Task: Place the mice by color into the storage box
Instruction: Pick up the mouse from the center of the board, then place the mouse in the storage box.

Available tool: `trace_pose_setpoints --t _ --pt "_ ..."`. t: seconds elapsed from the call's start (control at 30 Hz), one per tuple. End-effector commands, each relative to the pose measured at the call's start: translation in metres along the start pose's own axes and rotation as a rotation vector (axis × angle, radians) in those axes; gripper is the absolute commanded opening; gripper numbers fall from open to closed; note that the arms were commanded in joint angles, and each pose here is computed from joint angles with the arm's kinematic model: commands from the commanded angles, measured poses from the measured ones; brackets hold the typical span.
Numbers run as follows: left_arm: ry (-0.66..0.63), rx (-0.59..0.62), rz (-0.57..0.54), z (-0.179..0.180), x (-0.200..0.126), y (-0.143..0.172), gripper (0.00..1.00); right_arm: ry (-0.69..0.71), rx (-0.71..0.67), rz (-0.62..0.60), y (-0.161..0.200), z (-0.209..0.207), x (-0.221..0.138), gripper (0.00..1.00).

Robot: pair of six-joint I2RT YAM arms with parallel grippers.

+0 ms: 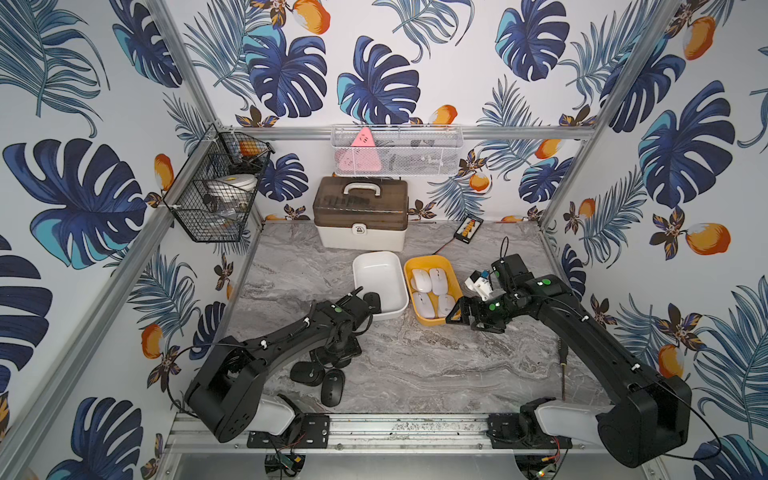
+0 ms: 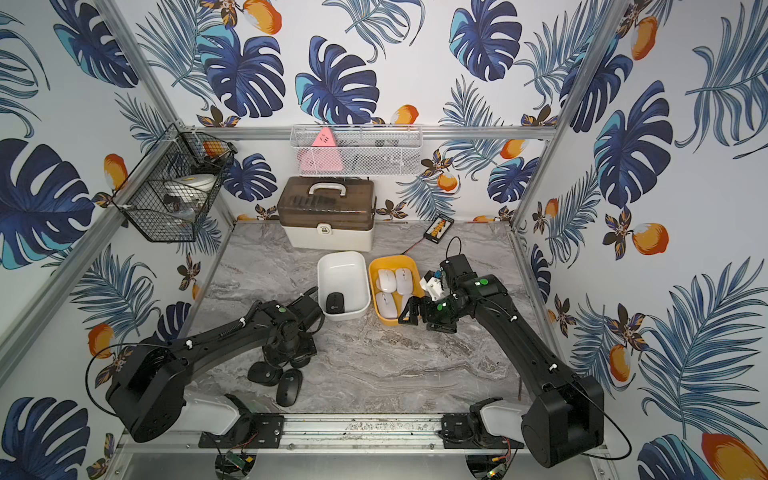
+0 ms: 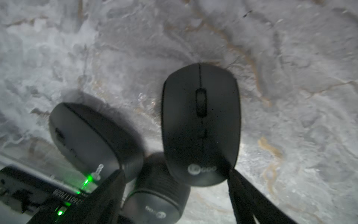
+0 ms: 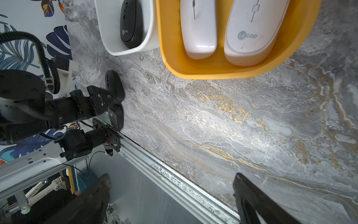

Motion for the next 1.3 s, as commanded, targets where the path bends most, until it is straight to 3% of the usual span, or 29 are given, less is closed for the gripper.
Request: trace_pose_setpoints --t 0.0,0.37,0.67,0.77,1.1,1.27 --pt "-0.001 0.052 0.004 -0.005 0.007 -0.006 0.87 -0.014 0.000 0.003 -0.001 0.002 0.000 1.00" --pt "-0.019 0.078 0.016 -0.013 0.023 -0.015 0.83 -0.014 -0.001 0.004 -0.004 0.002 0.001 1.00" --pt "-0.006 0.095 0.025 -0.011 0.028 -0.015 0.57 -0.006 0.002 0.004 -0.005 0.002 0.002 1.00" --pt "0.008 0.102 0.016 -0.010 0.022 -0.016 0.54 -0.004 0.003 -0.002 -0.006 0.002 0.000 1.00" --pt "0.090 0.156 -0.093 -0.016 -0.043 -0.032 0.50 -0.011 0.015 -0.008 -0.005 0.001 0.002 1.00" --pt "0.204 0.208 -0.162 -0.046 -0.089 -0.048 0.50 -0.071 0.009 -0.029 -0.006 0.007 0.001 1.00"
Point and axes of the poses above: each gripper's point midway between its finger pads, its own x axis out along the fingers, its own z axis along the line the jaws close on, y = z × x, the point moved 9 cm from there along -x, back along the fingers, and after that the axes turned 3 degrees about x, right-handed, at the moved point
